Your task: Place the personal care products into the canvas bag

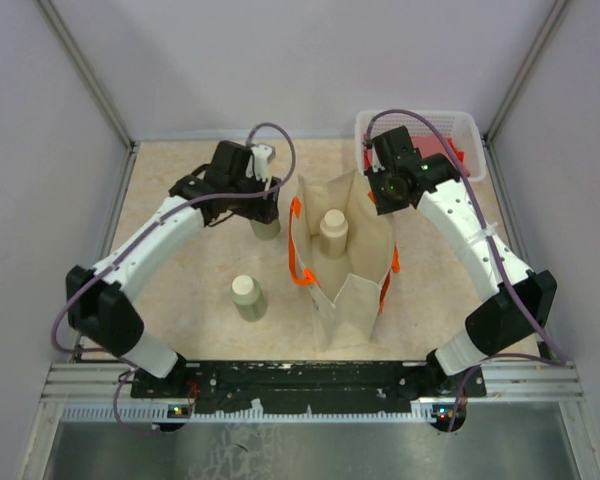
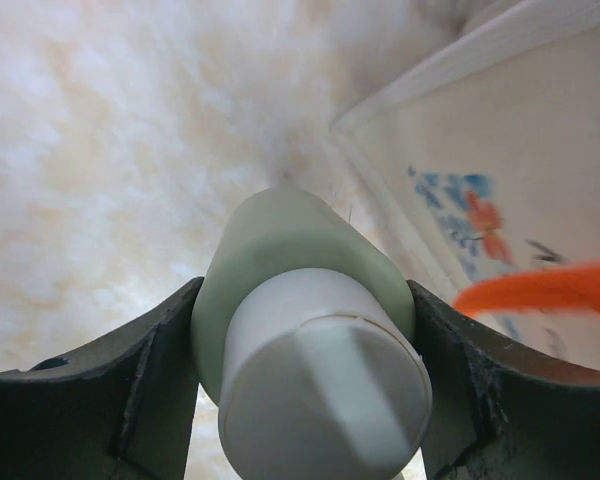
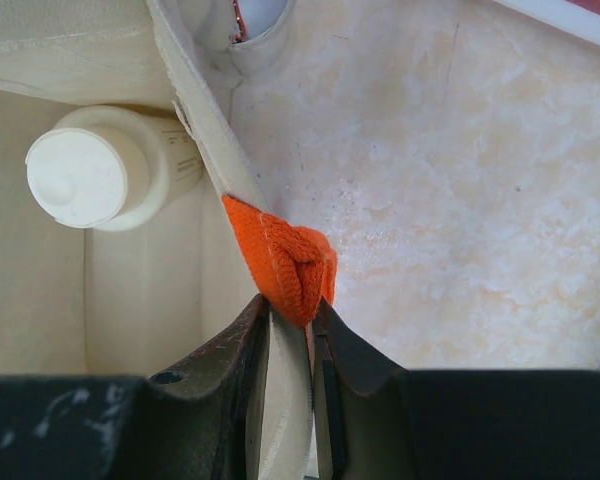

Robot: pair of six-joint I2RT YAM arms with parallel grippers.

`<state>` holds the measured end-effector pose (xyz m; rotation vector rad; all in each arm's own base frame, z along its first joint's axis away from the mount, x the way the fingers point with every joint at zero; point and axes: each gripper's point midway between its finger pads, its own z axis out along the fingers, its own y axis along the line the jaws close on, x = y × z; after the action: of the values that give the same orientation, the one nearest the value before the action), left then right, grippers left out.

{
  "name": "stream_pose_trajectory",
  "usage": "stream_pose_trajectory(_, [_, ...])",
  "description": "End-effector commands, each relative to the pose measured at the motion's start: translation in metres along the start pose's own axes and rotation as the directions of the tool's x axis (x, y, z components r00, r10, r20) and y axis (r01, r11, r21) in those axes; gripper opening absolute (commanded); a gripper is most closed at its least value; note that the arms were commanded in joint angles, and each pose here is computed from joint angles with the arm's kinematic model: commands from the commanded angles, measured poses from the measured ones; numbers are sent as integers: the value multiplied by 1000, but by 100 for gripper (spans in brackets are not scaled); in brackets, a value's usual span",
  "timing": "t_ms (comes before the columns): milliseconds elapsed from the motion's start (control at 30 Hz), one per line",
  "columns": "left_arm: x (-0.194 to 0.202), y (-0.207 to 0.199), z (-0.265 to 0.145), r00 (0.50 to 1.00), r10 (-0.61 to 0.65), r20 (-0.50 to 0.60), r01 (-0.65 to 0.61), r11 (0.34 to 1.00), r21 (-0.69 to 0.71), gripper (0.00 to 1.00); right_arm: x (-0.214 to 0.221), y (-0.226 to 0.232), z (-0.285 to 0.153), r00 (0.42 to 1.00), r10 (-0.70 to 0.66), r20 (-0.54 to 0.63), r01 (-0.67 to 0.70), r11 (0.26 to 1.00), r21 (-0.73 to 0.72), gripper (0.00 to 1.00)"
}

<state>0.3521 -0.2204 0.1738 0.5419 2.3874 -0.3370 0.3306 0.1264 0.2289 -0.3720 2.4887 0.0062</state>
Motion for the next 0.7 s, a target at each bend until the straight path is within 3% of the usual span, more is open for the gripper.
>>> stream_pose_trajectory(0, [-109,-6,-120,905,28,425,-25,1000,-13,0,-9,-10,-10,999,-6,40,4,999,32,22])
stream_pose_trajectory(167, [-136,-10,-175,831,59,554,-58,998,-20,0,-7,-9,-6,1000,-9,26,8,1000,24,22])
stream_pose_trajectory(433, [-165,-69,-255,648,-30,761,-225,947,229,0,-7,-9,-6,1000,-9,23,8,1000,25,22])
stream_pose_trajectory(567, [-167,-93,-262,638,-64,767,-304,894,328,0,-9,-9,-6,1000,-8,24,8,1000,28,22])
stream_pose_trajectory(667, [-160,-103,-247,663,-82,744,-324,865,384,0,-9,-9,-6,1000,-6,26,5,1000,26,22])
